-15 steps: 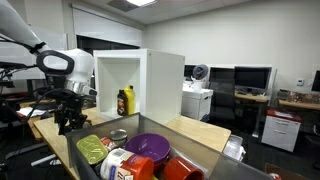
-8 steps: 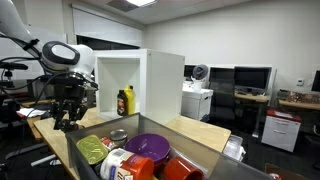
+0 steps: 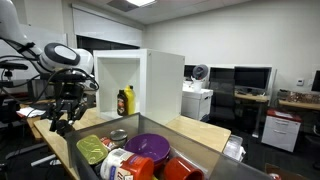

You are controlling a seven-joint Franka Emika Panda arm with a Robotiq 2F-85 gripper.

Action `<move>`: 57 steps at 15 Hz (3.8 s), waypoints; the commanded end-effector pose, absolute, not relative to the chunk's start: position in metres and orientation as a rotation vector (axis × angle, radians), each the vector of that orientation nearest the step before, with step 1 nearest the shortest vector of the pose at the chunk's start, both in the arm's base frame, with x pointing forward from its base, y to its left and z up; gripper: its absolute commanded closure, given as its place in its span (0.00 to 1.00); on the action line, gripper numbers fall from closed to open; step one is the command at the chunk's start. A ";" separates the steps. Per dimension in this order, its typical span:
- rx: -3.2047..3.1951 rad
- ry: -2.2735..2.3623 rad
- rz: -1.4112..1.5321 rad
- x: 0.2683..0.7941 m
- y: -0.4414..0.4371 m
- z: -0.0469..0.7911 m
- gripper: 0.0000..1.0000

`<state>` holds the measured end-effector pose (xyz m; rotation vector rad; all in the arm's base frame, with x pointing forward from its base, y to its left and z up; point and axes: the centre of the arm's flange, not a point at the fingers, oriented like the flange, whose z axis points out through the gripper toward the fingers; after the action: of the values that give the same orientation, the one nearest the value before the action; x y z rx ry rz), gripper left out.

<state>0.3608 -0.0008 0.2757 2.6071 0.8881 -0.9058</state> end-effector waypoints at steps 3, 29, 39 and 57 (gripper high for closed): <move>2.488 0.908 -0.988 0.375 0.018 0.280 0.80; 2.769 0.862 -0.765 0.393 0.016 0.309 0.00; 3.239 0.566 -0.248 0.367 -0.005 0.358 0.00; 3.720 0.164 0.162 0.275 -0.056 0.379 0.00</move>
<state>0.2962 -0.0521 0.3875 3.6835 0.1398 0.0761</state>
